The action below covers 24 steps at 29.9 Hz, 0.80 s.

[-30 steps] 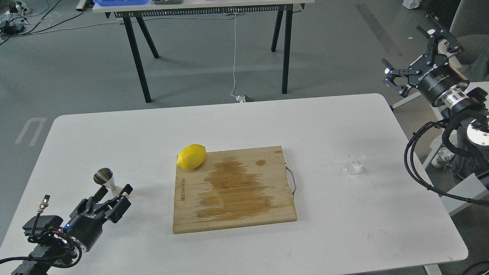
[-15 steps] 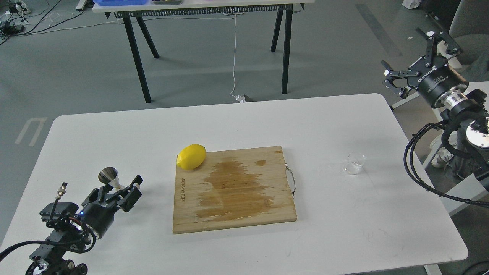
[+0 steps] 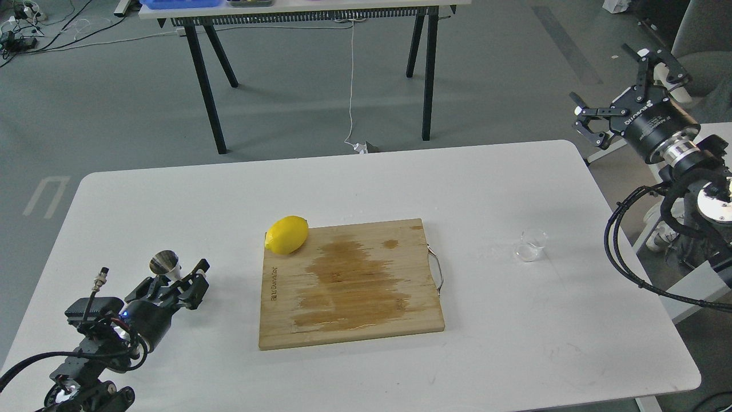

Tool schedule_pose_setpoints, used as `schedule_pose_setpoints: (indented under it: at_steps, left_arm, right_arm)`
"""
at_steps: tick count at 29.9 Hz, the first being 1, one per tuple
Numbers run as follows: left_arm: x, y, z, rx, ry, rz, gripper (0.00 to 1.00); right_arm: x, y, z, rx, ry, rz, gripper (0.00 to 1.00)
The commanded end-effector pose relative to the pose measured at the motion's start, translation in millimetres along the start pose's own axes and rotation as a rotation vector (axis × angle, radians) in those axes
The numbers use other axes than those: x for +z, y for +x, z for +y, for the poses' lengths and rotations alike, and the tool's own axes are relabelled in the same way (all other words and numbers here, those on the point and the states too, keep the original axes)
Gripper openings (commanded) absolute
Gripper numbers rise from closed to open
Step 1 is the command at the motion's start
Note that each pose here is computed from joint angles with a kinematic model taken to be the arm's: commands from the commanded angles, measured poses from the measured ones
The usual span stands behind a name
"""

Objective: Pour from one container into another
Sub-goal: 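Lift the jigger with the left gripper and carry it over the board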

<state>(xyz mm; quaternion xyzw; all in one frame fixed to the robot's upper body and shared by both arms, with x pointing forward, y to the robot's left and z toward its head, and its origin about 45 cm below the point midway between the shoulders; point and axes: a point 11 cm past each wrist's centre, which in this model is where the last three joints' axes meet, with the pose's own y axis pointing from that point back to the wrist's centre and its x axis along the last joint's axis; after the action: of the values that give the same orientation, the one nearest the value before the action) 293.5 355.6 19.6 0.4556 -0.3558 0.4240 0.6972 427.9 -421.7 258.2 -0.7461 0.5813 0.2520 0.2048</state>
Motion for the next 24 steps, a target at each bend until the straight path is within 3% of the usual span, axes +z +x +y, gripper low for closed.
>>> schedule_pose_setpoints:
  at_steps: [1,13,18,20,24]
  left_arm:
    - [1,1,-2,0.003,-0.003,-0.001,0.03]
    - [4,26,-13,0.048,-0.029,-0.018,0.02]
    - [-3,97,-23,0.153,-0.072,-0.095,0.03]
    - [5,135,-32,0.214,-0.113,-0.129,0.03]
    - [28,169,-44,0.275,-0.182,-0.152,0.04]
  right_arm:
    - [2,1,1,0.003,-0.004,-0.002,0.99]
    - [1,3,1,0.007,0.001,-0.008,0.99]
    - [-2,6,1,0.02,0.013,-0.009,0.99]
    - [-6,15,3,0.051,0.018,-0.006,0.99]
    - [-13,31,7,0.106,0.015,-0.004,0.99]
